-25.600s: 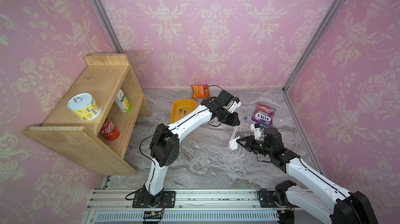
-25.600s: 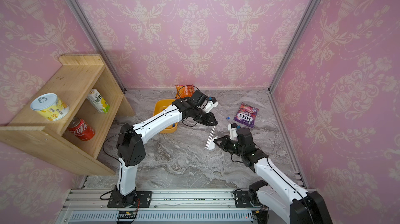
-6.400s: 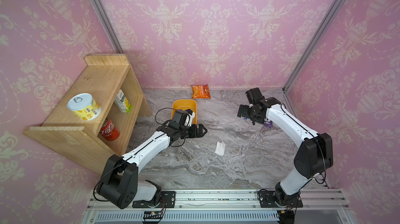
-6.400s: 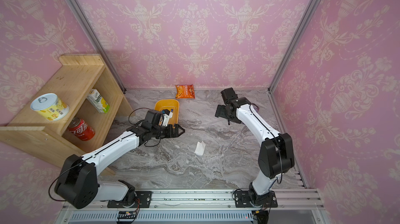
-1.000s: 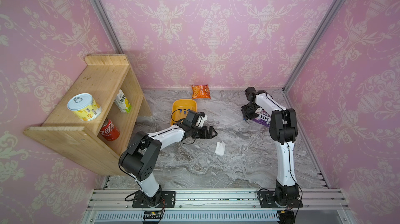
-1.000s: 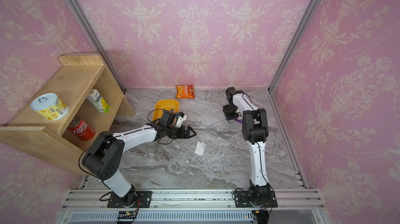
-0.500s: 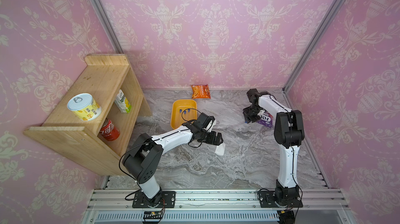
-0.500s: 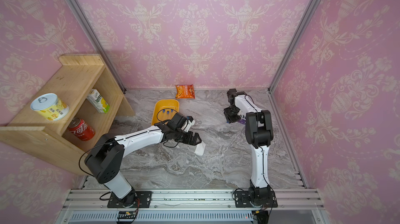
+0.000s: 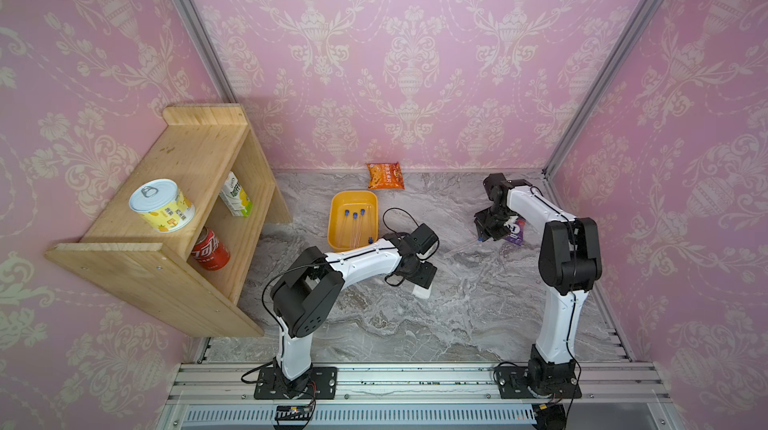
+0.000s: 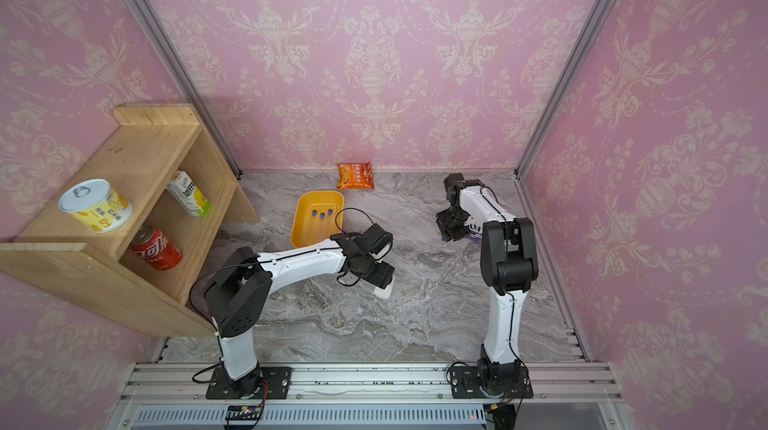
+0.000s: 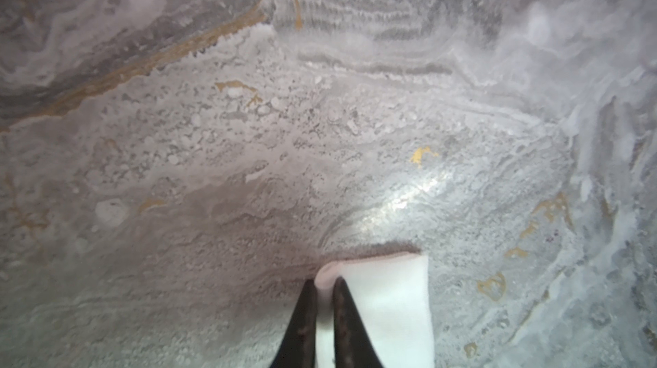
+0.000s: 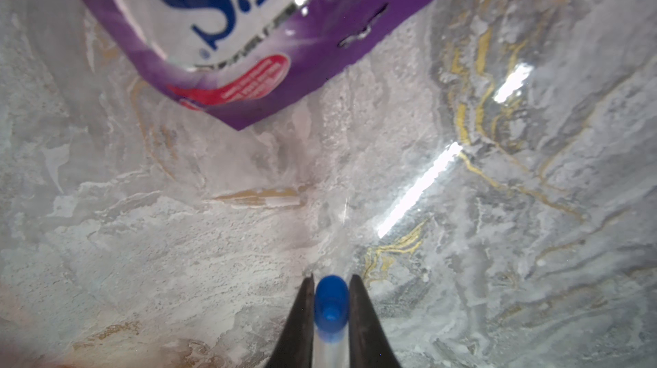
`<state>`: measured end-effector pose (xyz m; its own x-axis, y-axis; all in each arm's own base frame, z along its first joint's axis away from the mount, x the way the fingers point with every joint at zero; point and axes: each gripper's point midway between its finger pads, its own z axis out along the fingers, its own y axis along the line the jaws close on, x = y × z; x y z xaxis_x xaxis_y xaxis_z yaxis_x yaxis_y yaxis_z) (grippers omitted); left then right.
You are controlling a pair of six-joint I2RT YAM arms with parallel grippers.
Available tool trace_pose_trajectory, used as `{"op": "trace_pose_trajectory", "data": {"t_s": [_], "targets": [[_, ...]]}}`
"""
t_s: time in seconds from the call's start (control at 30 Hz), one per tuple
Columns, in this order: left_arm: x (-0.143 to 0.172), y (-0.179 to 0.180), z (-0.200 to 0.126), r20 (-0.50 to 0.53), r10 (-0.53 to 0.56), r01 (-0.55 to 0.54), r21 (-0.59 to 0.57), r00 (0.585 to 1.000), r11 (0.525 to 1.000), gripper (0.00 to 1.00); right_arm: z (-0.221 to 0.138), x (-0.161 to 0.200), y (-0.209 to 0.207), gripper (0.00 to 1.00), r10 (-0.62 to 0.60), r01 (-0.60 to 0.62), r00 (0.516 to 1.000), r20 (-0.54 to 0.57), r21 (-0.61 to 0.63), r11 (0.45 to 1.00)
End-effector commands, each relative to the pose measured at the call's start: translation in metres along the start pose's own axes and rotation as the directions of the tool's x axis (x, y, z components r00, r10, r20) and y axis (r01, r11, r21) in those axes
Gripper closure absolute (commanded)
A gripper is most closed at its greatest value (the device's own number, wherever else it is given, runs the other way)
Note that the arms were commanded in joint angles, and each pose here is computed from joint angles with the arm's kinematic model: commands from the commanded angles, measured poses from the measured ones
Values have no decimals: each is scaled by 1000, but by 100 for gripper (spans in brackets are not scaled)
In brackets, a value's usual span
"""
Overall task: Wipe the exteriors of test tubes
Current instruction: Pick up the cleaning item at the center of the board.
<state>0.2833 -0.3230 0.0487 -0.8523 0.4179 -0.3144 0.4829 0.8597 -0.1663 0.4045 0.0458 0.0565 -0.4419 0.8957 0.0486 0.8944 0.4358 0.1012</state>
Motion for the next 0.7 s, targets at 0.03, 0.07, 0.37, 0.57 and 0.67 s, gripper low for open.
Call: {"op": "trace_pose_trajectory", "data": {"t_s": [0.03, 0.07, 0.37, 0.57, 0.67], "targets": [[-4, 8, 3, -13, 16, -16, -67, 1000, 998, 35, -10, -10, -17, 89, -11, 11, 1000, 8, 0, 1000], [-4, 6, 4, -17, 18, -19, -58, 1000, 998, 35, -11, -12, -19, 89, -9, 9, 1000, 9, -1, 1000], [2, 3, 16, -46, 11, -13, -40, 999, 999, 42, -10, -21, -34, 89, 6, -6, 1000, 6, 2, 1000], [0, 6, 22, -48, 15, -18, -56, 999, 998, 50, -7, -19, -34, 89, 7, -7, 1000, -2, 3, 1000], [-1, 5, 26, -58, 20, -23, -54, 998, 998, 53, -6, -19, -37, 89, 5, -5, 1000, -2, 10, 1000]]}}
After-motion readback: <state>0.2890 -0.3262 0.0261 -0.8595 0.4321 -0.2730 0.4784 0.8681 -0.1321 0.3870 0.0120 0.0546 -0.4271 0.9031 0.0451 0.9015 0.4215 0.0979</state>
